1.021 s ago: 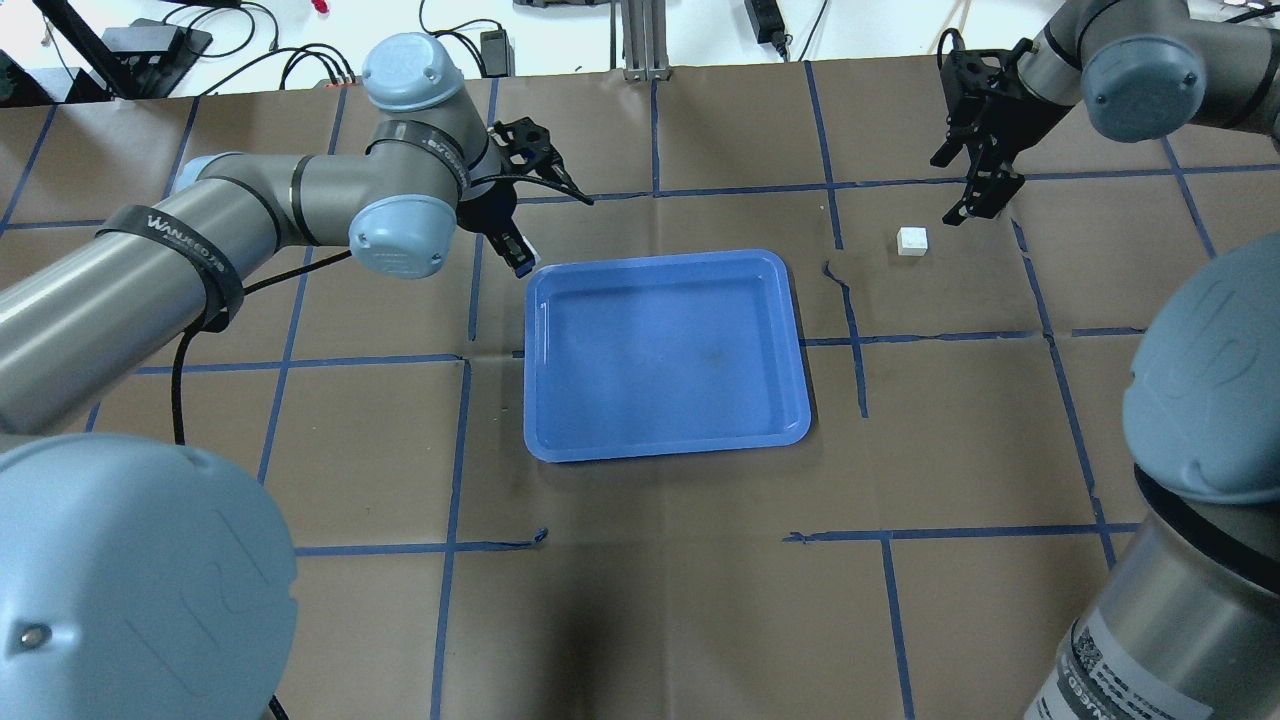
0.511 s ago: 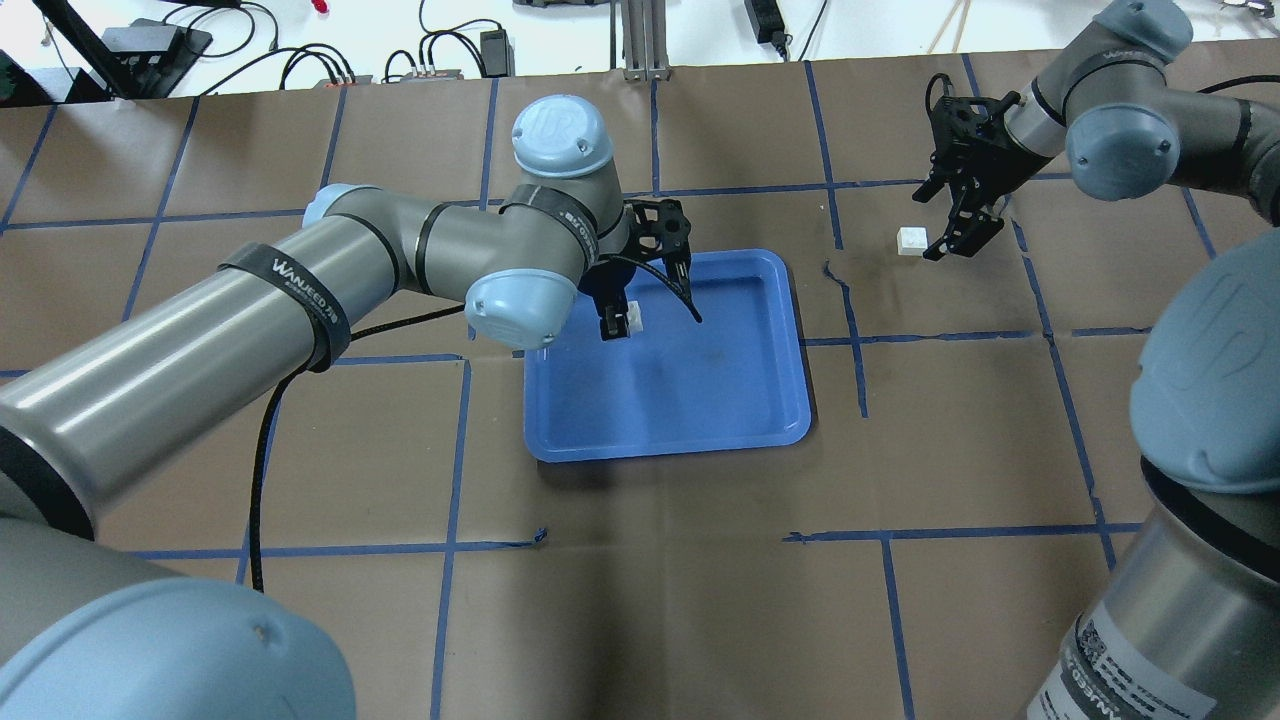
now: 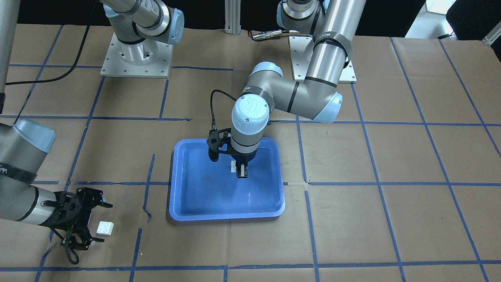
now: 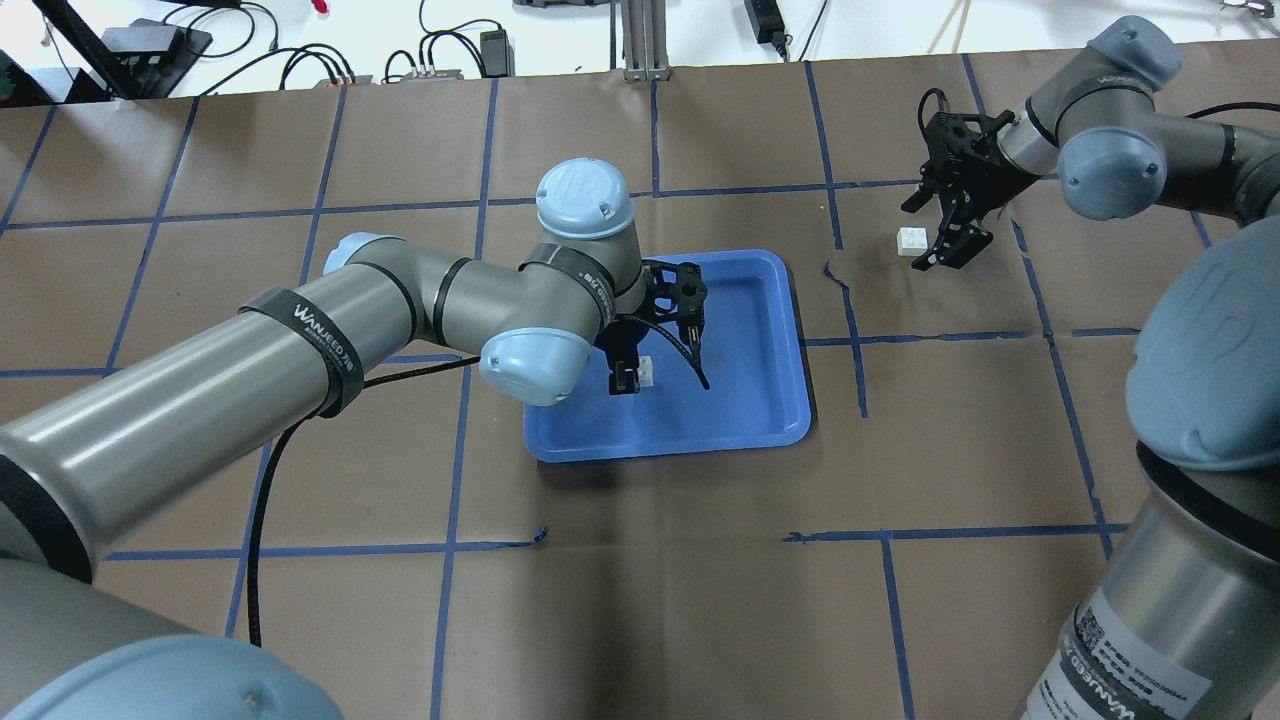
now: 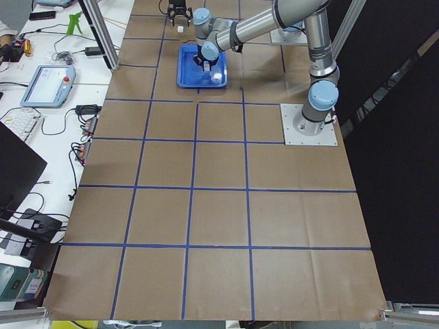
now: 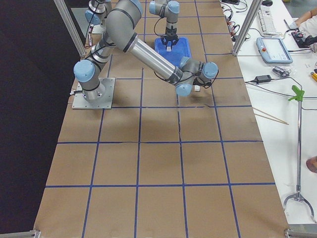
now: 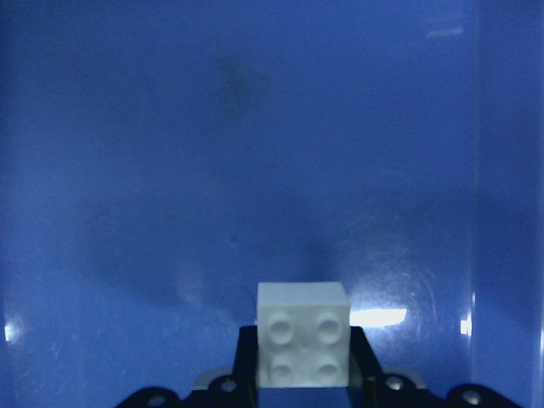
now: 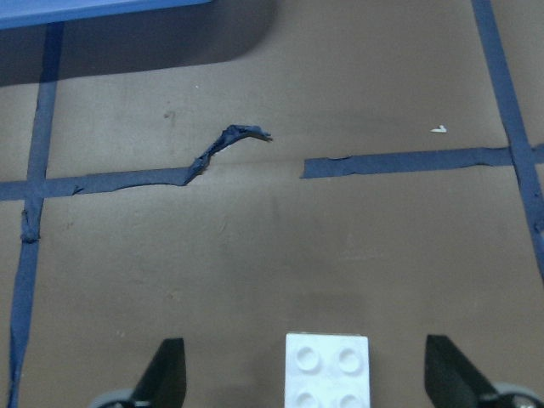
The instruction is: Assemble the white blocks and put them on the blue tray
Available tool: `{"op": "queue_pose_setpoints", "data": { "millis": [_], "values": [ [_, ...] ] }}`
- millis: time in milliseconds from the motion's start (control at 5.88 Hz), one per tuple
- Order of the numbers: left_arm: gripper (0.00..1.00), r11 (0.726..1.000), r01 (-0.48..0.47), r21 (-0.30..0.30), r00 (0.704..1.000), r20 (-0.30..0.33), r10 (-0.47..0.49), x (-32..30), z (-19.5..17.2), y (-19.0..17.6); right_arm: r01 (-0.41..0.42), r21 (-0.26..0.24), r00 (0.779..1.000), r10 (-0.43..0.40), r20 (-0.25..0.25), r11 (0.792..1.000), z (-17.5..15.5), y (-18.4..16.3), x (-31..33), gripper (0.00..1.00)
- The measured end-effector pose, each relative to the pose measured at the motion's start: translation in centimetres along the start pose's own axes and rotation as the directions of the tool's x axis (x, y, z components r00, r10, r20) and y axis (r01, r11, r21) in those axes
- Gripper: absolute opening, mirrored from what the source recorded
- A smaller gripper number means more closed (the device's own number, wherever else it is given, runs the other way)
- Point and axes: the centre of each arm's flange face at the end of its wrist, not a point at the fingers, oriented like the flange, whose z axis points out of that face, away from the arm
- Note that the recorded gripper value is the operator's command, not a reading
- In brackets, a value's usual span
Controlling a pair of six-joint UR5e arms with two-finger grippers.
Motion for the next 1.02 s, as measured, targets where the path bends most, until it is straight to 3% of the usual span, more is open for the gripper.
{"op": "queue_pose_setpoints", "data": {
  "millis": [170, 340, 681, 1021],
  "values": [
    [0.23, 0.999, 0.035, 0.000, 0.999, 0.006, -0.035, 0.07, 0.35, -0.15, 0.001, 0.001, 1.000, -0.001, -0.002, 1.000, 0.34, 0.36, -0.12, 0.89],
    [0.44, 0.998, 0.056, -0.001, 0.998, 0.010, -0.056, 0.02, 0.57, -0.17, 0.003, 0.001, 1.000, -0.003, -0.003, 1.000, 0.54, 0.50, -0.16, 0.73],
    [0.92, 0.998, 0.066, 0.001, 0.998, 0.015, -0.066, -0.17, 0.90, -0.25, 0.004, 0.000, 1.000, -0.004, -0.003, 1.000, 0.63, 0.60, -0.16, 0.63],
    [0.98, 0.998, 0.063, 0.012, 0.998, 0.027, -0.064, -0.24, 0.52, -0.36, 0.009, -0.004, 1.000, -0.009, -0.013, 1.000, 0.53, 0.61, -0.02, 0.62]
  ]
}}
